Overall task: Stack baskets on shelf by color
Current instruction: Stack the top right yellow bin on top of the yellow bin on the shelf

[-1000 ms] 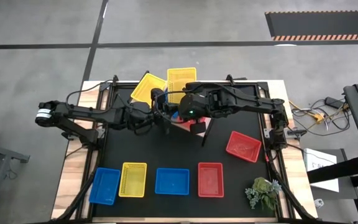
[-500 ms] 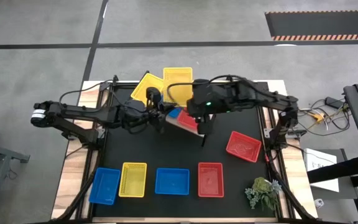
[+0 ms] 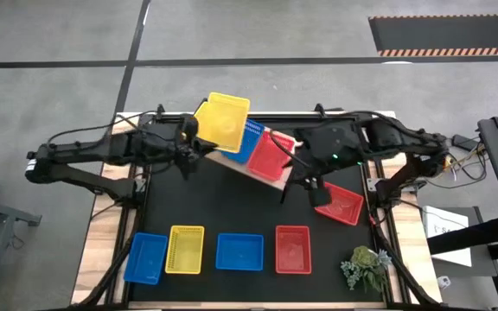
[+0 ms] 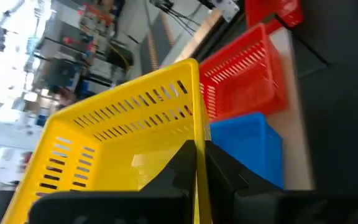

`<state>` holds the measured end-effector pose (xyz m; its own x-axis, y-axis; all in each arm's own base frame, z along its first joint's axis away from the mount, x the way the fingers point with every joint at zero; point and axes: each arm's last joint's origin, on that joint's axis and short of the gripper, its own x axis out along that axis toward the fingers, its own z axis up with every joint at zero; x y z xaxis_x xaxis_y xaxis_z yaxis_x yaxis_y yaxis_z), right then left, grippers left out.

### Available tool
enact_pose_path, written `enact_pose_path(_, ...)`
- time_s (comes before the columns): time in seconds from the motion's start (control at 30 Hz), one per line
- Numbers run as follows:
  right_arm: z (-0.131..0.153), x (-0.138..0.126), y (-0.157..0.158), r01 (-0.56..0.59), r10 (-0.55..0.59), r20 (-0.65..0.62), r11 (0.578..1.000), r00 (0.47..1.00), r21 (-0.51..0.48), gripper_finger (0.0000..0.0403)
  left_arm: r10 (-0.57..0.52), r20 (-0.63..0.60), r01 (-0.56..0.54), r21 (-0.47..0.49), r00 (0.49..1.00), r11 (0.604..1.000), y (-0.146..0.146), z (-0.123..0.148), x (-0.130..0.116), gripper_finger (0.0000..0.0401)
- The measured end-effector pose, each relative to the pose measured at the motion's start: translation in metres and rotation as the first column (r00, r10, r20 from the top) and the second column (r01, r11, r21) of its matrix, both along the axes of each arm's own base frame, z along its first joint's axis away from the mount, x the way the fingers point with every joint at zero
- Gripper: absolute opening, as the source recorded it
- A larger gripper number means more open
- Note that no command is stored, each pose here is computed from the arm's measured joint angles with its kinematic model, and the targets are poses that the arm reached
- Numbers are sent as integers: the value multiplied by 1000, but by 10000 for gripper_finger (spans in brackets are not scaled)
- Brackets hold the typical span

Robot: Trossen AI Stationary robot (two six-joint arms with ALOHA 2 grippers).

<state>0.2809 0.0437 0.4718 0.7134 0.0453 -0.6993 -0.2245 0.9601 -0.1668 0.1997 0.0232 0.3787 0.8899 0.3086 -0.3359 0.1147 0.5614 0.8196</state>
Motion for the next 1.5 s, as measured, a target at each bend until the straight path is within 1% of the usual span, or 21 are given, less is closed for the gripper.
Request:
enact_pose_path(0.1,-6,-8,7,-18,18,17,1000,1000,16,160,1,-37,-3,-51,999,999,8,8,-11,0)
enact_pose_path(0.17,-12,-12,11,-30,29,32,999,999,22,158,-18,-79,10,-97,997,995,13,12,-17,0)
enact_pose_path(0.23,-20,-16,12,-36,35,48,999,998,29,156,-44,-96,31,-132,994,991,17,17,-20,0)
enact_pose_path(0.33,-32,-23,13,-39,36,70,998,997,39,152,-89,-158,65,-152,984,986,23,22,-25,0)
enact_pose_path(0.43,-45,-29,12,-40,36,96,998,995,45,148,-98,-178,69,-160,979,985,30,28,-29,0)
enact_pose_path(0.53,-60,-34,10,-42,35,127,998,991,49,146,-118,-189,79,-206,975,975,38,30,-34,0)
enact_pose_path(0.63,-74,-41,9,-50,42,165,998,985,48,145,-152,-198,103,-240,968,965,46,26,-38,0)
enact_pose_path(0.7,-82,-45,8,-55,45,196,997,980,50,146,-137,-197,84,-255,971,963,53,22,-39,0)
enact_pose_path(0.8,-95,-50,7,-61,46,249,997,967,56,144,-100,-218,43,-253,971,967,64,18,-41,0)
enact_pose_path(0.87,-102,-53,6,-79,56,282,994,958,70,142,-103,-217,45,-259,971,965,71,17,-42,0)
enact_pose_path(0.97,-114,-58,6,-108,73,336,990,939,88,141,-110,-201,46,-301,973,953,83,14,-44,0)
enact_pose_path(1.1,-129,-62,5,-117,71,387,988,919,98,141,-112,-199,38,-339,974,940,96,8,-46,0)
enact_pose_path(1.2,-140,-64,5,-119,68,407,988,911,101,138,-103,-204,22,-365,973,931,106,3,-47,0)
enact_pose_path(1.27,-146,-65,5,-120,67,414,988,908,102,137,-118,-206,33,-375,971,926,110,0,-47,0)
enact_pose_path(1.4,-153,-65,5,-121,67,421,987,905,104,137,-126,-213,37,-379,969,925,117,-4,-45,0)
enact_pose_path(1.5,-155,-65,5,-114,51,418,985,907,126,137,-151,-239,54,-368,959,928,118,-8,-44,0)
